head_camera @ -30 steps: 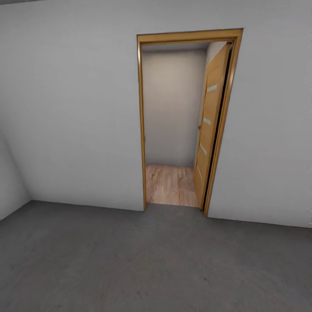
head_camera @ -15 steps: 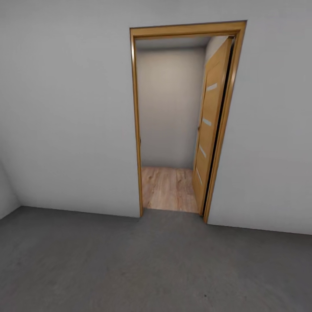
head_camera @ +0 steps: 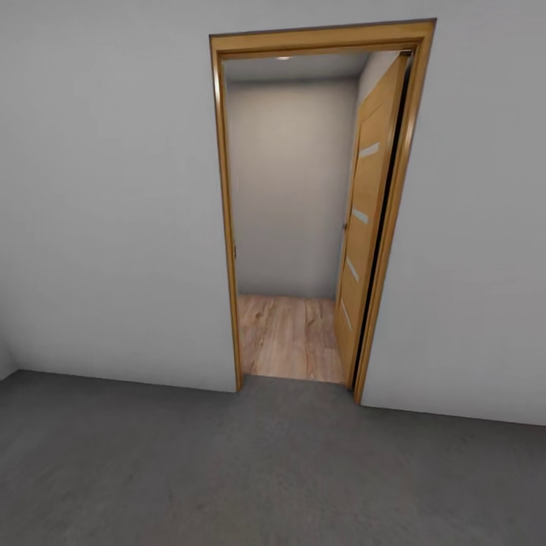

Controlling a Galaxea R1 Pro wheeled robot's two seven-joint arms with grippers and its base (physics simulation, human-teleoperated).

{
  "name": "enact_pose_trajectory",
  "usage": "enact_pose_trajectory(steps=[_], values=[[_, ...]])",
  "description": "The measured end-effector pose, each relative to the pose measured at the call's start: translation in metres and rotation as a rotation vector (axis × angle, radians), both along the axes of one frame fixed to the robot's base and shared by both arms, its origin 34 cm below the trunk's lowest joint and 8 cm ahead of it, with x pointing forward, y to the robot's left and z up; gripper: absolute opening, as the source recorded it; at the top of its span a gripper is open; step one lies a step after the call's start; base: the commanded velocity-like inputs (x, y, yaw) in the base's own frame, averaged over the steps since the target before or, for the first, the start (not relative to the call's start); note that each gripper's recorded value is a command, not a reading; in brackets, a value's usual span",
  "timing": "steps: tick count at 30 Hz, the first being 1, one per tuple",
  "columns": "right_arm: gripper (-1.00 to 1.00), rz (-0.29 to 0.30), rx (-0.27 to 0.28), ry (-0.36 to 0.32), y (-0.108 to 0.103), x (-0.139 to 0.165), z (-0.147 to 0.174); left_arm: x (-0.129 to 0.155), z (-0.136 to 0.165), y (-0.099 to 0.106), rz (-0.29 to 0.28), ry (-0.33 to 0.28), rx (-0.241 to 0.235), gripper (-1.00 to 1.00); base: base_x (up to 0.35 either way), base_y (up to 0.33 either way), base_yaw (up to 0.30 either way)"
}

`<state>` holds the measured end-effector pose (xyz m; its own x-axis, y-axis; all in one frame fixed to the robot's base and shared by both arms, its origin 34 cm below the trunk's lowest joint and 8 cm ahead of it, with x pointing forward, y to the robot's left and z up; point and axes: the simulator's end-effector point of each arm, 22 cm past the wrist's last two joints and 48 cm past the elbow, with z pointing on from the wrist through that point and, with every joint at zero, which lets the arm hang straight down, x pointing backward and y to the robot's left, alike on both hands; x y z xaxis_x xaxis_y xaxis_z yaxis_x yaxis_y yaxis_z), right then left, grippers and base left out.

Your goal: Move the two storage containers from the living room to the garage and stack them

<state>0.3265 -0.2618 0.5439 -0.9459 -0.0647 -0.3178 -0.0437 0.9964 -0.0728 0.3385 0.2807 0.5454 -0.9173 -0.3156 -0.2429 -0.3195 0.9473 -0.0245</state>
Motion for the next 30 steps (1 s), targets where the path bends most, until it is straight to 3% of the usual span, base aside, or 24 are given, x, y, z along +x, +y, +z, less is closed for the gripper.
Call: enact_pose_trajectory(steps=[15,30], values=[[1.0,0.0,-0.001,-0.002,-0.0002,0.0005,0.0002,-0.0004,-0.0001,0.0008,0.002,0.001,0.0,1.0,0.293,-0.195,0.0],[1.0,0.001,-0.003,-0.002,-0.0005,0.0003,0.0002,-0.0011,-0.0001,0.0037,0.004,0.005,0.004,1.0,0.32,-0.018,0.0]])
